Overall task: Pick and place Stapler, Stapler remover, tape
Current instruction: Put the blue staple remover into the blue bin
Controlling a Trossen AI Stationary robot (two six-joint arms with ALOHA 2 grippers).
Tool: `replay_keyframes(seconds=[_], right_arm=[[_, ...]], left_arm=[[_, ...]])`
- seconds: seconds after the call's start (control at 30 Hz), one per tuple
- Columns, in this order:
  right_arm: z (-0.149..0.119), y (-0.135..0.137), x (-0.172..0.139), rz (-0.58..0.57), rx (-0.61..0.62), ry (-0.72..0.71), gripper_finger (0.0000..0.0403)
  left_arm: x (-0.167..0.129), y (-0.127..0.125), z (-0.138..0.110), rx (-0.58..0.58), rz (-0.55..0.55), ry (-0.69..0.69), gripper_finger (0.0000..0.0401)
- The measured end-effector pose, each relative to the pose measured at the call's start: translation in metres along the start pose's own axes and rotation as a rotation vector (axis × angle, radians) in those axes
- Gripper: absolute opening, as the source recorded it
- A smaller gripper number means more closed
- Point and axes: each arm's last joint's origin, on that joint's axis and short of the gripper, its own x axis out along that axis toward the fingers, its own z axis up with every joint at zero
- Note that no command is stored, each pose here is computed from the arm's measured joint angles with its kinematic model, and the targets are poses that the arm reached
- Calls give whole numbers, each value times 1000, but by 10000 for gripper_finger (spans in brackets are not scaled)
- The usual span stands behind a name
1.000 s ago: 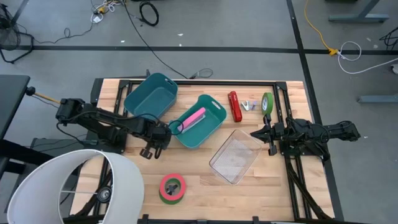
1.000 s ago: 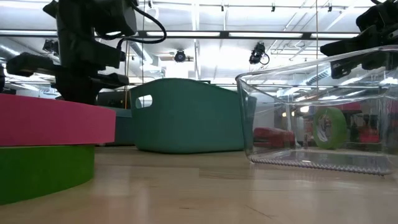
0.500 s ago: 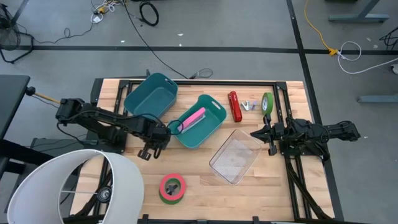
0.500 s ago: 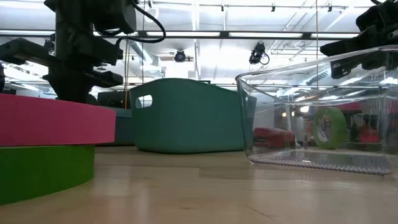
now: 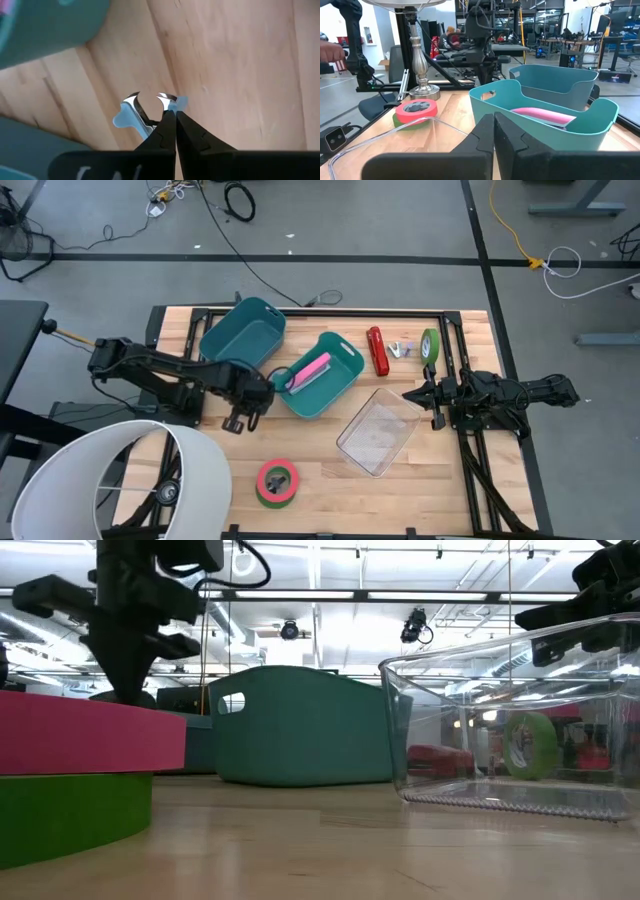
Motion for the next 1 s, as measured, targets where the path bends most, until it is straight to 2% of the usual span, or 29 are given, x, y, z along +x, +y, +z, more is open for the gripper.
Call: replay_keyframes(seconds=[0.3,0.47,1.0], right_arm=[[0,0,0,0,-2,0,15],[0,0,0,1,-2,0,15],[0,0,0,0,1,0,15]], left_arm=[[-20,26,-7,-135,82,9,0],[-32,41,-7,-193,114,-43,0],[-37,52,-7,-233,133,-75,0]])
